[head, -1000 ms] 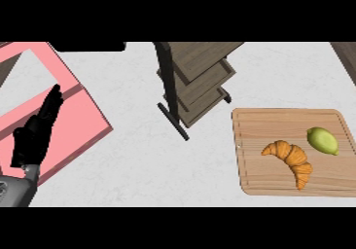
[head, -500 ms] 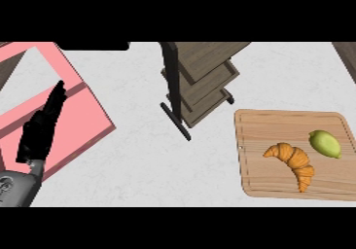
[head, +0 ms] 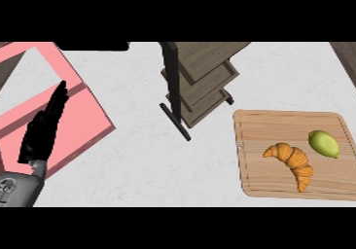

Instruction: Pick the lemon from the cutting board and place it in the tiered basket

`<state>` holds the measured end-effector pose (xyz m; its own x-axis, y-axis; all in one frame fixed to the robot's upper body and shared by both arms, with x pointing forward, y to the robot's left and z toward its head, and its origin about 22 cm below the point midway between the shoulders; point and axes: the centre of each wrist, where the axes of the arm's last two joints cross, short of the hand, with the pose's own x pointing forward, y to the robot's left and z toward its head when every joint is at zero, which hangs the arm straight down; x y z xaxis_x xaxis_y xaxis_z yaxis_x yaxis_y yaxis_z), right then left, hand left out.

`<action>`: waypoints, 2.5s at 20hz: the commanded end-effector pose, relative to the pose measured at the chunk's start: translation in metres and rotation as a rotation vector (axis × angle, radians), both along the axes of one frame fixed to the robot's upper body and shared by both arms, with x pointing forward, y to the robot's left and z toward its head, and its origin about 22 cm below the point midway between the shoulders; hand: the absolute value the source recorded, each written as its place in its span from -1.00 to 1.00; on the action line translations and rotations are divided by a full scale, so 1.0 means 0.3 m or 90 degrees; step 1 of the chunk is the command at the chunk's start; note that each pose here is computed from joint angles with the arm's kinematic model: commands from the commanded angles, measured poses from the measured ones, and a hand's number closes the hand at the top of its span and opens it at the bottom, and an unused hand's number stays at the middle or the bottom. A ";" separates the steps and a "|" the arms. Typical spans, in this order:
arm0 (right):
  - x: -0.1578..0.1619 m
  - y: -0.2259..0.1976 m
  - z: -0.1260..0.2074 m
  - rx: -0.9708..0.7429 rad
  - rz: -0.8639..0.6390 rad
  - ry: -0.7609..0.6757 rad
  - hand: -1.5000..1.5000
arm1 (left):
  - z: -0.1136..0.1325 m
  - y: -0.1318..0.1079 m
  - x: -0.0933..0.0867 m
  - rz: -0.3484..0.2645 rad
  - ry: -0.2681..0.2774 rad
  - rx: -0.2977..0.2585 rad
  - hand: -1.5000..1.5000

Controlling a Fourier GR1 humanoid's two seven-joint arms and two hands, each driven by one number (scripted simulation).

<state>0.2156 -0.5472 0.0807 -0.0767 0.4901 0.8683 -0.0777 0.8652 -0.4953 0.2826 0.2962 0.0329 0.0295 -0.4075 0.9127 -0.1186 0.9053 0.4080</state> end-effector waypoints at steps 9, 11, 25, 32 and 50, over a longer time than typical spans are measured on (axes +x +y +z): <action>0.060 0.070 -0.073 -0.070 0.034 0.122 -1.00 | -0.035 -0.010 -0.069 0.007 0.001 -0.001 0.00; 0.094 0.158 -0.096 -0.086 0.049 0.128 -1.00 | 0.009 0.042 -0.045 0.002 0.002 -0.002 0.00; 0.032 0.220 -0.148 -0.161 0.019 0.098 -1.00 | 0.031 0.040 -0.014 0.002 0.006 -0.004 0.00; 0.046 0.241 -0.139 -0.184 0.011 0.084 -1.00 | -0.003 0.001 -0.026 0.007 0.005 0.004 0.00; 0.119 0.279 -0.301 -0.174 0.022 0.145 -1.00 | -0.012 0.055 -0.002 0.001 0.002 0.004 0.00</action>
<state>0.2491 -0.4593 0.0088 0.0759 0.7065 0.7037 -0.2188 0.7003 -0.6795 0.2762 0.3024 0.0317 0.0356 -0.4127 0.9102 -0.1231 0.9020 0.4138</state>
